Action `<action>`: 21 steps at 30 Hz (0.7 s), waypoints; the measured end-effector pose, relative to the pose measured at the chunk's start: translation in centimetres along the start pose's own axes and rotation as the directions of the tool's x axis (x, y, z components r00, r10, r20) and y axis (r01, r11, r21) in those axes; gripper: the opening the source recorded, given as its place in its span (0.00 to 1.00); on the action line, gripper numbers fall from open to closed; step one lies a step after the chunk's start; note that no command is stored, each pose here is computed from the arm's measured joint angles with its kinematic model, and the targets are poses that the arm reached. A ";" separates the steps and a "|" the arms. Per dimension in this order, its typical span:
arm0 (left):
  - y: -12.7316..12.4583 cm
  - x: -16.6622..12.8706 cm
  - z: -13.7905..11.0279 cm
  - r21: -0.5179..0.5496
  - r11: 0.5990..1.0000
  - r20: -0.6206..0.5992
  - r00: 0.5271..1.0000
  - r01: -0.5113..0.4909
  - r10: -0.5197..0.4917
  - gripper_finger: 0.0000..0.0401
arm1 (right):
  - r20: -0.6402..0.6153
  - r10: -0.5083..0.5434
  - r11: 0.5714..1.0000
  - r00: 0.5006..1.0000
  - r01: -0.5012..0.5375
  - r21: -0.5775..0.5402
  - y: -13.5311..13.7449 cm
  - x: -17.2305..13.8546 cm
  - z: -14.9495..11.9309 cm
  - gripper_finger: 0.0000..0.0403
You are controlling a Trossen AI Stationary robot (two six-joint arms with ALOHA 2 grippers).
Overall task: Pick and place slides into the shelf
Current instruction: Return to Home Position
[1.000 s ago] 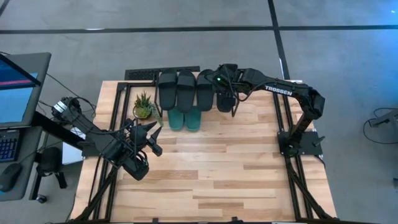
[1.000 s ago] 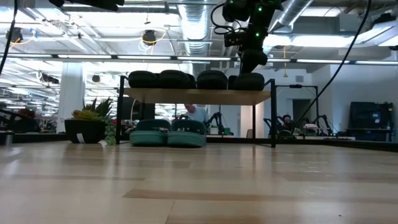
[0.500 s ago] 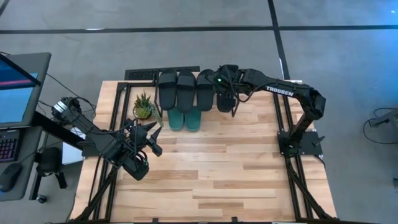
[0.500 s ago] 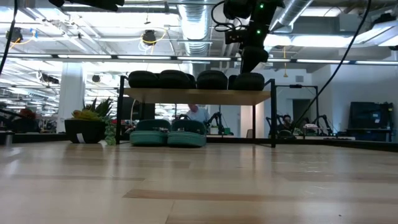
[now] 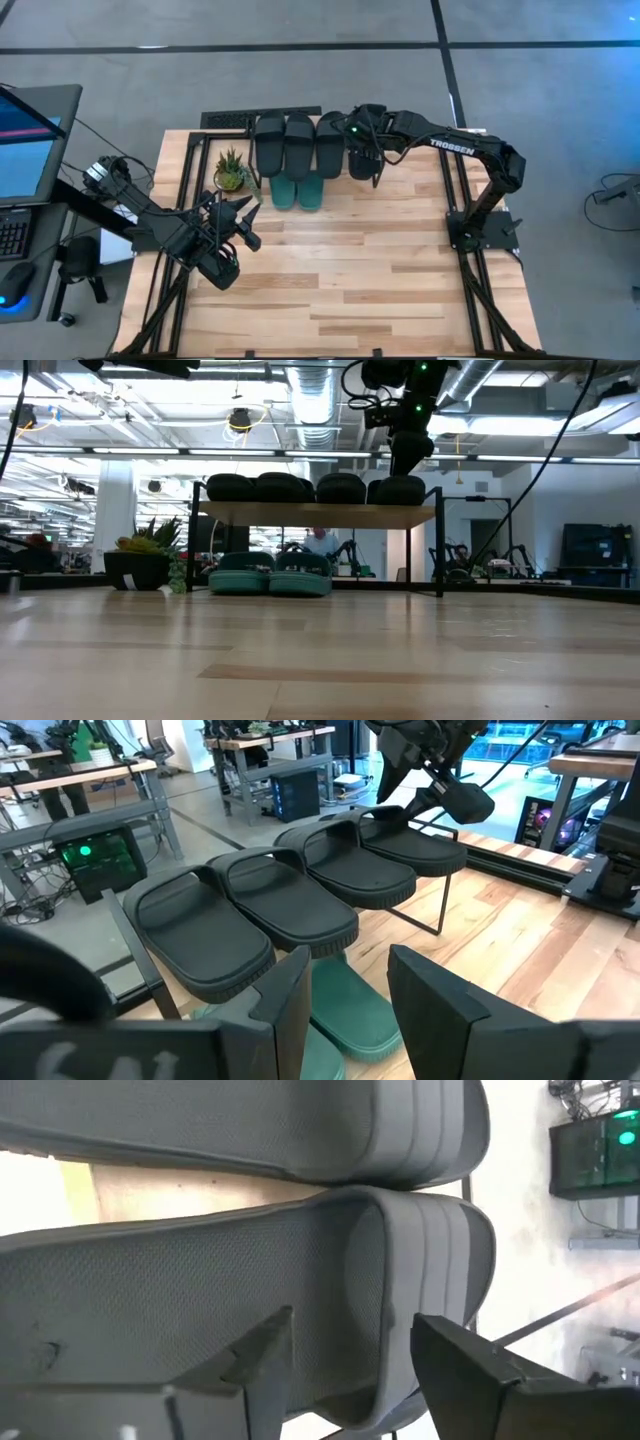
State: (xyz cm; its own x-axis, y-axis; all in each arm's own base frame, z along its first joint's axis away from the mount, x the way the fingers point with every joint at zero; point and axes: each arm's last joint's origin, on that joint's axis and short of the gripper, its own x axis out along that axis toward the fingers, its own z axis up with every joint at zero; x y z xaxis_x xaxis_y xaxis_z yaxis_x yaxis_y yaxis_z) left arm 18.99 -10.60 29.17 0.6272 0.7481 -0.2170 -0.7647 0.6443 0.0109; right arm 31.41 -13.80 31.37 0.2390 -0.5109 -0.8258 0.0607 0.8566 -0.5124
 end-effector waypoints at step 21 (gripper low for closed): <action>0.0 0.0 0.0 -0.001 1.000 0.000 1.000 0.000 0.000 0.31 | 0.137 -0.072 0.995 0.988 0.063 0.073 0.7 -7.0 -1.6 0.42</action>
State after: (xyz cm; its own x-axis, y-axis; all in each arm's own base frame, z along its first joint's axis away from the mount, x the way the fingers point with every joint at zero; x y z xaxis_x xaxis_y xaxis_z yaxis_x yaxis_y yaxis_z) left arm 19.00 -10.60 29.18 0.6273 0.7479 -0.2170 -0.7647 0.6443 0.0101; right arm 28.25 -9.76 36.47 0.3642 -0.5567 -0.7466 0.1464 0.8260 -0.5444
